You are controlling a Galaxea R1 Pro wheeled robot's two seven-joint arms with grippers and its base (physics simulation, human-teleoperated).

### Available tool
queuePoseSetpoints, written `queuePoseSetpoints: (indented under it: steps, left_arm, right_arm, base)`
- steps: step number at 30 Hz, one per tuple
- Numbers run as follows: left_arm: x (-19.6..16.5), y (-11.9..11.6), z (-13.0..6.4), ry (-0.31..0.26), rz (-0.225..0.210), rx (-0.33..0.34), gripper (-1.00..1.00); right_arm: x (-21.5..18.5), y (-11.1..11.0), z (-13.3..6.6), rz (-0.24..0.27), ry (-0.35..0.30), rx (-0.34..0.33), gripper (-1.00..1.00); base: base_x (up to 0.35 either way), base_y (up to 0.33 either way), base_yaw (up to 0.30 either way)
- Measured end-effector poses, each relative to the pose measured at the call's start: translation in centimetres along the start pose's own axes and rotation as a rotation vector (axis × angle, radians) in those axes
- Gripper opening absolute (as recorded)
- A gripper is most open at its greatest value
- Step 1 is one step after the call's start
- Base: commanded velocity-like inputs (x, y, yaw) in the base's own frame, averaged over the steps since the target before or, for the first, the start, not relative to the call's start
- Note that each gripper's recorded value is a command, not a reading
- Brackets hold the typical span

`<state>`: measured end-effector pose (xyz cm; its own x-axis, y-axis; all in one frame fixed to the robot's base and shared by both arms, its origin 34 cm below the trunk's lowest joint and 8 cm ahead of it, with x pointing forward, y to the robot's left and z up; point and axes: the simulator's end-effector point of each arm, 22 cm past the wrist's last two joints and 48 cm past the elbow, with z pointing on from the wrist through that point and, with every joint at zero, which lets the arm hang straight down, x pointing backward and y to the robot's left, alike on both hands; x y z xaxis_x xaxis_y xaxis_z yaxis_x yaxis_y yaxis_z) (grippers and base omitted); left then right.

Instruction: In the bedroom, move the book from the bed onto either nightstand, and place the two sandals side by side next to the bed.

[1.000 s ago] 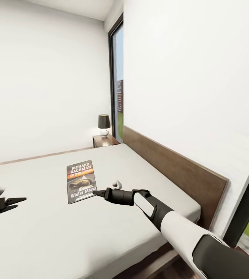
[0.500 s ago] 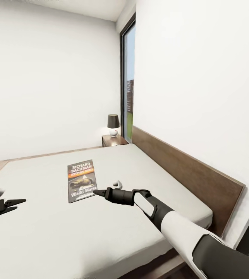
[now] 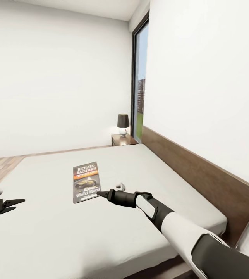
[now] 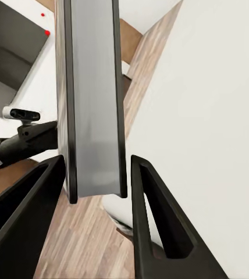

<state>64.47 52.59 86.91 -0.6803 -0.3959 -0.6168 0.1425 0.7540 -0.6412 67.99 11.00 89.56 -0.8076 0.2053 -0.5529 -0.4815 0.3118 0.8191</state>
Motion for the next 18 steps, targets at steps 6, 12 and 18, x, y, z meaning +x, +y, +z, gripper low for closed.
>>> queuePoseSetpoints:
  steps: [6, 12, 18]
  left_arm:
    - [0.18, -0.15, 0.35, 0.005, -0.001, 0.004, 1.0]
    - [0.24, -0.19, 0.41, 0.007, -0.006, 0.005, 1.0]
    - [0.28, -0.19, 0.45, 0.009, -0.009, 0.005, 1.0]
  right_arm:
    - [0.11, -0.67, -0.16, 0.006, -0.003, 0.014, -1.0]
    - [0.2, -0.98, -0.23, 0.007, -0.003, 0.022, -1.0]
    - [0.24, -1.05, -0.24, 0.006, -0.001, 0.024, -1.0]
  base:
    - [0.0, 0.0, 0.246]
    - [0.0, 0.0, 0.258]
    - [0.0, 0.0, 0.26]
